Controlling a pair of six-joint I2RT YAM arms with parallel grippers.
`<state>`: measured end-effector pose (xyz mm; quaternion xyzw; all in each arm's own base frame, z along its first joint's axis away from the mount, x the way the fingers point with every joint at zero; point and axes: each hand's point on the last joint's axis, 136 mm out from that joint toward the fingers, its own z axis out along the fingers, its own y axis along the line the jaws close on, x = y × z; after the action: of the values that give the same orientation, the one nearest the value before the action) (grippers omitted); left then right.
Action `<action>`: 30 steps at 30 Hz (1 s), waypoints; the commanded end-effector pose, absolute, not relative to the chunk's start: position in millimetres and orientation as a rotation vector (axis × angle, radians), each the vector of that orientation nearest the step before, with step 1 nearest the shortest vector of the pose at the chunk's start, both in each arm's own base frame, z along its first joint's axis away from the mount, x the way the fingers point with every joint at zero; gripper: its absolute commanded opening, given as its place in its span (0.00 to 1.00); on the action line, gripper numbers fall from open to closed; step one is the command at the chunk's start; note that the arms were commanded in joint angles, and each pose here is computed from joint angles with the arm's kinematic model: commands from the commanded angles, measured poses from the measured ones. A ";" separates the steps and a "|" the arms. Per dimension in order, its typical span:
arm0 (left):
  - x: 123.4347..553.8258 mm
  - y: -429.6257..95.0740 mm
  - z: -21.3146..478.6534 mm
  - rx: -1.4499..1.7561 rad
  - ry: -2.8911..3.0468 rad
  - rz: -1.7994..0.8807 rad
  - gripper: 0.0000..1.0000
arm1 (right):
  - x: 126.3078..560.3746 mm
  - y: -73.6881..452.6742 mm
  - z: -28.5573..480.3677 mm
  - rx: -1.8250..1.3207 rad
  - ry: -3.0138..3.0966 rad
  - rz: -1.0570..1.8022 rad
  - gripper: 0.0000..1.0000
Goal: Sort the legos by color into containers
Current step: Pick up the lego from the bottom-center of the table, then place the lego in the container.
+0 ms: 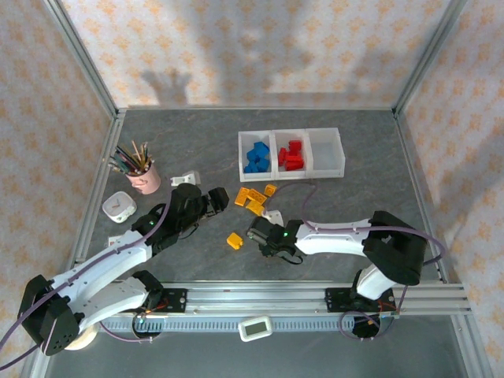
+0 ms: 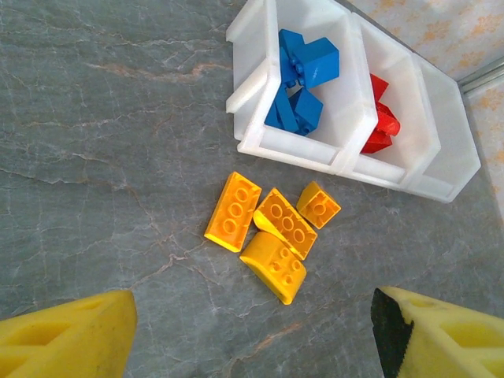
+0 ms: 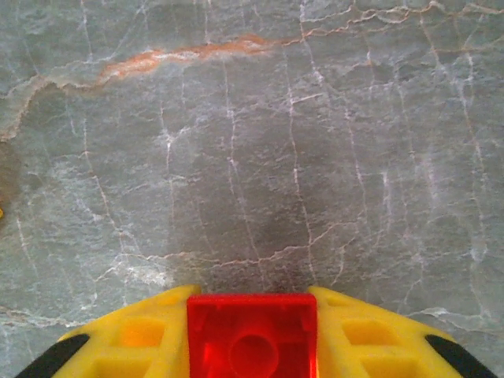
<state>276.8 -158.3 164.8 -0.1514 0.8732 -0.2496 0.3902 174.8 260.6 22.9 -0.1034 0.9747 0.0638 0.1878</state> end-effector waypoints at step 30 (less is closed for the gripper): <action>352.7 -198.2 208.9 -0.328 2.131 -0.668 0.82 | 512.7 181.4 171.8 0.138 2.296 0.020 0.61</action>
<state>346.0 -196.4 186.4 -0.1407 0.8669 -0.2543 0.4050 516.3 172.3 137.2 0.0683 0.9174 -0.0149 0.3919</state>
